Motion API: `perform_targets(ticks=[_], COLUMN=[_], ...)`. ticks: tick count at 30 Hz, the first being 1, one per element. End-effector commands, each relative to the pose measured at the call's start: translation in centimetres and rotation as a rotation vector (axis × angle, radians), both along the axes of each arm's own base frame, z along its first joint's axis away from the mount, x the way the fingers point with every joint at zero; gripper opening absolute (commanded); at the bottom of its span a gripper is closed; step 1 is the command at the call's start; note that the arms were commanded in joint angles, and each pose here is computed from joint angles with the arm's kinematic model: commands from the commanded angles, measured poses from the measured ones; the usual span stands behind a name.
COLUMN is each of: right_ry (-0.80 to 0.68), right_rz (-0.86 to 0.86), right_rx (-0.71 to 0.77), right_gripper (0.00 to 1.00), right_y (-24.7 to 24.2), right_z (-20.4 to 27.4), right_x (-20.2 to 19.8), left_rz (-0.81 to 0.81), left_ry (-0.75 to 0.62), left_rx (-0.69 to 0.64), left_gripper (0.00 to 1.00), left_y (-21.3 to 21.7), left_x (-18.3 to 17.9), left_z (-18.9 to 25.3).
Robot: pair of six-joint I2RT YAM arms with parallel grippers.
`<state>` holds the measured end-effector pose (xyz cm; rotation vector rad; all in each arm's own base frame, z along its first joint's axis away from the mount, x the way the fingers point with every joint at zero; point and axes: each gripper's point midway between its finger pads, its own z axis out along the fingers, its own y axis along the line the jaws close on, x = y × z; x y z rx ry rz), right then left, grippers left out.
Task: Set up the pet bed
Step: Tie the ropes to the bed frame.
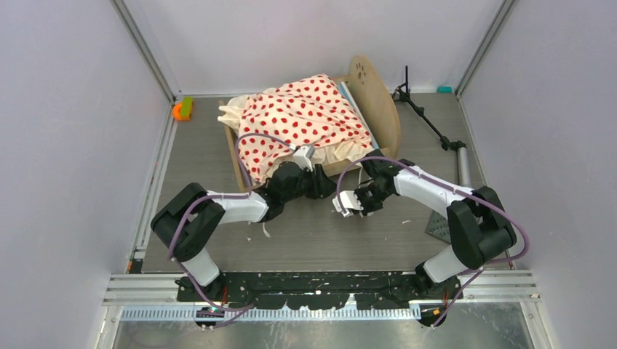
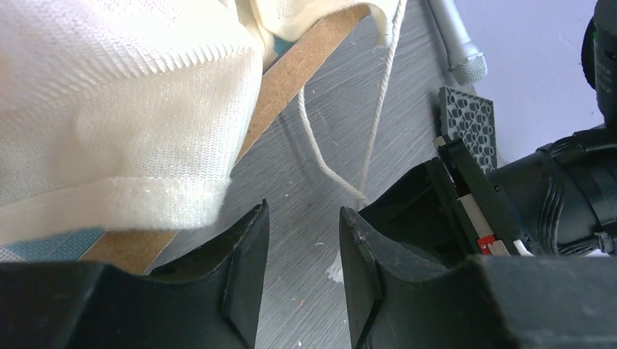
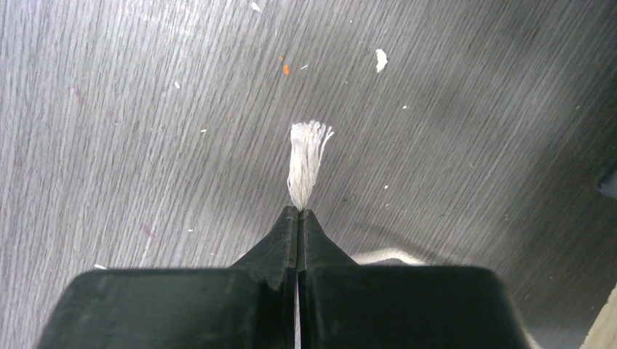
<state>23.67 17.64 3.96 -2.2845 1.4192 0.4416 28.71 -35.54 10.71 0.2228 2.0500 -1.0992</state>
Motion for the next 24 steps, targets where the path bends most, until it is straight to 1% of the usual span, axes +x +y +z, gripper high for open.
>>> perform_targets(ticks=[1, 7, 12, 15, 17, 19, 24], right_ry=[-0.009, 0.003, 0.006, 0.007, 0.012, 0.015, 0.025], right_rz=[-0.004, -0.048, -0.096, -0.106, -0.107, -0.108, -0.106], right_rx=[0.031, 0.014, 0.043, 0.061, 0.070, 0.073, 0.086], right_gripper=[0.00, 0.00, 0.00, 0.00, 0.00, 0.00, 0.00], right_y=[0.0, -1.1, -1.9, -1.9, -1.7, -1.7, -1.4], right_z=[1.0, 0.5, 0.9, 1.1, 1.2, 1.2, 1.1], right_x=[-0.3, 0.0, 0.4, 0.5, 0.5, 0.6, 0.6], left_rz=[-0.045, -0.059, -0.097, -0.075, -0.040, 0.030, 0.235], left_ry=[0.012, -0.028, -0.069, -0.039, -0.028, -0.040, -0.058], left_rx=[-0.041, -0.021, 0.028, 0.068, 0.106, 0.136, 0.264], left_gripper=[0.42, 0.42, 0.42, 0.40, 0.39, 0.37, 0.37], left_y=[-1.9, -1.3, -2.6, -2.5, -1.4, 0.4, 6.9], left_x=[-0.7, -2.6, -4.0, -3.8, -3.7, -3.4, -2.3], left_z=[0.3, 1.1, 1.6, 0.5, -0.4, -0.4, -0.8])
